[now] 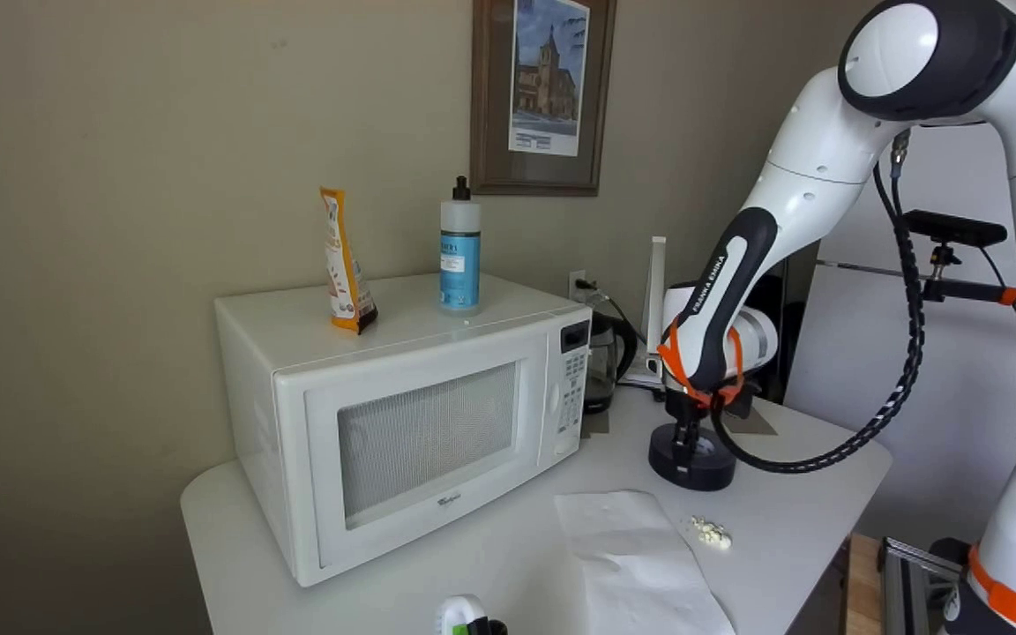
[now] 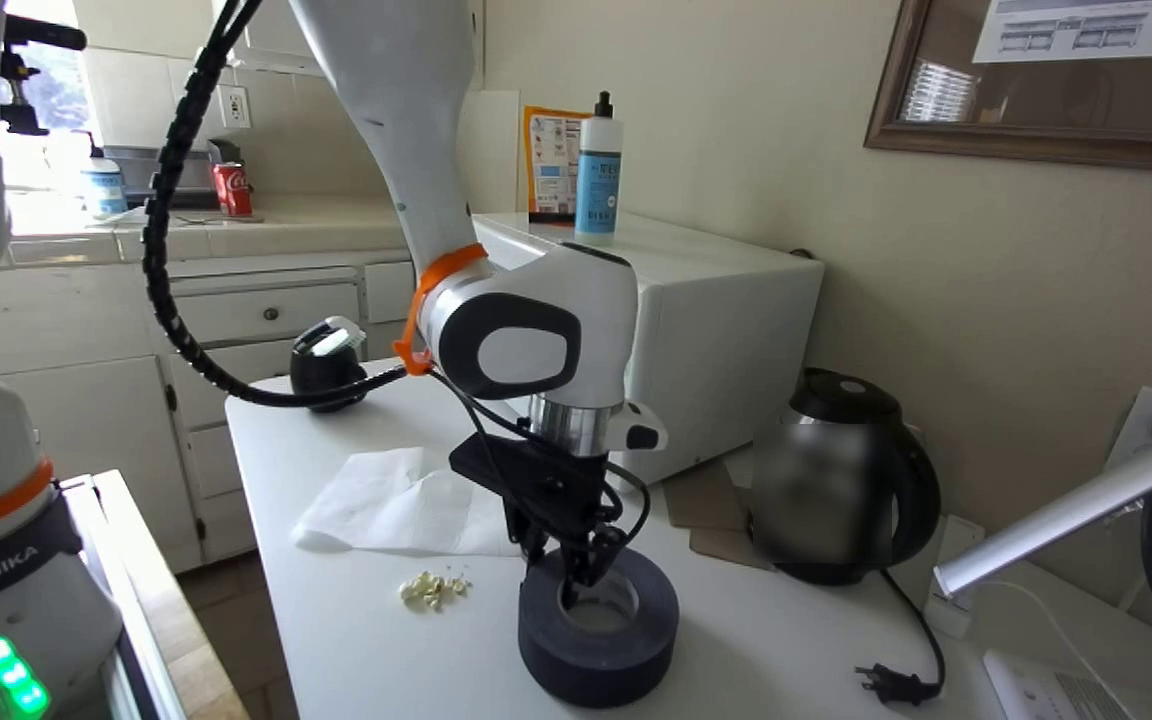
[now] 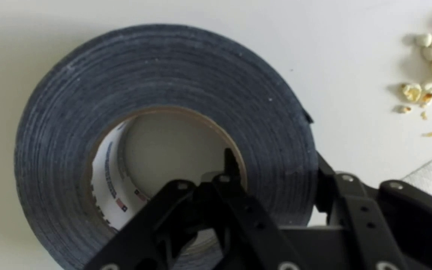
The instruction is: Put the masking tape on top of the microwave
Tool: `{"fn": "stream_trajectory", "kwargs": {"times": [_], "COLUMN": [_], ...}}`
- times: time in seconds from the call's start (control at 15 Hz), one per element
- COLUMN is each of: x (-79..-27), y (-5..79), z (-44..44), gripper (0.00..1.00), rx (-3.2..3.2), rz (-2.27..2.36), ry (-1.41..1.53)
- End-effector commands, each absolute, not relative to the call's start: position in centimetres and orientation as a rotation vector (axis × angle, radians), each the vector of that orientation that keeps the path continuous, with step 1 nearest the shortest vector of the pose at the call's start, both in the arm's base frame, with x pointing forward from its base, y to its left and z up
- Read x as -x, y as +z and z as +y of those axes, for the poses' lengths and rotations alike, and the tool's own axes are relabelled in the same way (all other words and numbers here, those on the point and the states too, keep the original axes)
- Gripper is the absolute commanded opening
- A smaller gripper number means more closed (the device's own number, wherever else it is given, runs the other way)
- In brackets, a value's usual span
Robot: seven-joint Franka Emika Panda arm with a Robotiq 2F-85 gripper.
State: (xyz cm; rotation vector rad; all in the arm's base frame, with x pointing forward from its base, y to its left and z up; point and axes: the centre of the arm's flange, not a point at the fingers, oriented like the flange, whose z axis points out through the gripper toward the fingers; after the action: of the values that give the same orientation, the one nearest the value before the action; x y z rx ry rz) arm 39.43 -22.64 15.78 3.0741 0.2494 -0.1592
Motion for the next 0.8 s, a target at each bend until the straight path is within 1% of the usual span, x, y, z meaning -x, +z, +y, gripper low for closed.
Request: {"fn": "stream_trajectory", "kwargs": {"times": [0.0, 0.2, 0.47, 0.73], "x": [-36.3, -34.8, -34.2, -33.9], "y": [21.2, 24.7, 30.0, 36.6], "z": [-21.8, -21.6, -21.2, -20.5], "gripper": [0.21, 0.21, 0.21, 0.21], "rx": [-2.962, -2.866, -2.799, -2.837], "rz": [0.411, 0.546, 0.749, 0.804], "ry": [-0.118, -0.113, -0.14, -0.198]}}
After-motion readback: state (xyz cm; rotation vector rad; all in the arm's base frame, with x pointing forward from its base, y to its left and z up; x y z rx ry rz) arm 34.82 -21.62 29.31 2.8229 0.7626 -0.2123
